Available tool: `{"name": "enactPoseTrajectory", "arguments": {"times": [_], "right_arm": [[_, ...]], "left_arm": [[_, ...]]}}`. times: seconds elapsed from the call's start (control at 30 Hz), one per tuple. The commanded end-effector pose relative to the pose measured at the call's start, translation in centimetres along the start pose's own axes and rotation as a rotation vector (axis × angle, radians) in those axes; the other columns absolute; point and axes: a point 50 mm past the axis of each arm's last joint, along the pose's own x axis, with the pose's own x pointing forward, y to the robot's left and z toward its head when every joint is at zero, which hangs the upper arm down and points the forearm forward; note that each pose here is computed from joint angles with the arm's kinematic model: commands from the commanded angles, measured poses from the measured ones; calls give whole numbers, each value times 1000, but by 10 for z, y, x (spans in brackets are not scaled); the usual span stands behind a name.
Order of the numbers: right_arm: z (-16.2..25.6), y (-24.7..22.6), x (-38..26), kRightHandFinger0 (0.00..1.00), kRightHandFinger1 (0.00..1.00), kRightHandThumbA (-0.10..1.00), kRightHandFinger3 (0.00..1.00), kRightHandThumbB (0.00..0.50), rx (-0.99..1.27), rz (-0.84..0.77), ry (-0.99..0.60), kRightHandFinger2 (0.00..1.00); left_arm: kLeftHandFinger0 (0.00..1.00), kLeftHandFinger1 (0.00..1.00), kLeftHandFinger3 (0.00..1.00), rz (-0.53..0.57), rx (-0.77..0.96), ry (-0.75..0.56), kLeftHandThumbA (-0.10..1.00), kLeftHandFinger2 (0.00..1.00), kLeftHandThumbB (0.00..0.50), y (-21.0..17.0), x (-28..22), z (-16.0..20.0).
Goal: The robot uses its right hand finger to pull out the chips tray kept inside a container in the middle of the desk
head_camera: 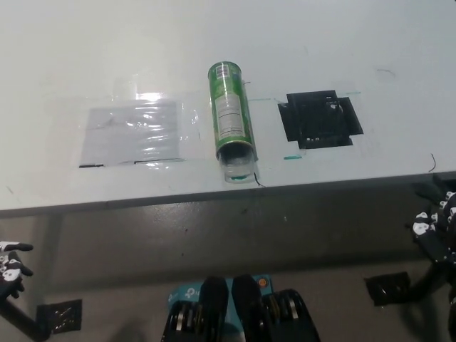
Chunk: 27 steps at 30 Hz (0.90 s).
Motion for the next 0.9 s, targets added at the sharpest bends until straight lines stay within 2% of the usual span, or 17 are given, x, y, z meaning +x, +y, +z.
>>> {"name": "enactPoseTrajectory", "arguments": {"times": [0.0, 0.03, 0.1, 0.13, 0.17, 0.2, 0.27, 0.37, 0.47, 0.53, 0.57, 0.6, 0.67, 0.83, 0.87], "right_arm": [[40, 2, 24, 110, 249, -100, 949, 102, -8, 2, -119, 761], [56, 9, 41, 4, 116, -100, 932, 112, -24, 27, -191, 738], [76, 18, 56, 0, 68, -100, 908, 125, -3, 67, -240, 707], [88, 24, 63, 21, 111, -100, 901, 126, -17, 91, -270, 705], [102, 33, 72, 86, 166, -100, 887, 119, -3, 129, -306, 707], [119, 42, 80, 34, 111, -100, 876, 124, -12, 159, -328, 697], [129, 50, 85, 0, 31, -100, 854, 141, -31, 176, -349, 666], [149, 70, 95, 59, 57, -100, 834, 166, -70, 236, -415, 705], [163, 98, 98, 87, 92, -100, 858, 137, -99, 364, -445, 710], [164, 105, 98, 63, 78, -100, 857, 140, -125, 387, -459, 704], [164, 112, 98, 11, 15, -100, 848, 138, -141, 415, -462, 710], [164, 120, 97, 0, 1, -100, 847, 139, -160, 454, -464, 710], [159, 132, 95, 2, 42, -100, 831, 149, -204, 504, -467, 695], [143, 158, 93, 0, 0, -100, 737, 194, -289, 587, -488, 620], [139, 161, 93, 0, 0, -100, 740, 186, -305, 602, -501, 623]], "left_arm": [[275, 269, 549, -19, 0, -35, 205, 361, 0, 1, -2, 10], [281, 274, 555, -19, 4, -32, 201, 372, 0, 2, -1, 10], [283, 274, 560, -23, 7, -38, 192, 368, 0, 2, -1, 10], [277, 269, 557, -22, 9, -37, 194, 362, 0, 2, -1, 10], [279, 270, 554, -20, 10, -35, 194, 361, 0, 2, -1, 10], [280, 270, 554, -20, -3, -31, 194, 361, 0, 2, -1, 9], [282, 270, 549, -16, -15, -29, 188, 358, 0, 2, -1, 9], [292, 278, 561, -17, 2, -28, 190, 367, 0, 0, -2, 9], [278, 275, 556, -21, -4, -36, 186, 364, 0, 0, -1, 10], [275, 271, 551, -20, -12, -39, 182, 358, 0, 0, -1, 11], [273, 268, 537, -20, -13, -39, 215, 352, 0, 0, 0, 10], [273, 268, 534, -20, -14, -40, 226, 351, 0, 0, -1, 10], [274, 266, 524, -21, -4, -39, 239, 348, 0, 0, -2, 11], [282, 274, 538, -18, -1, -33, 221, 356, 0, 1, -2, 11], [281, 274, 539, -20, 0, -37, 217, 356, 0, 2, -2, 12]]}}
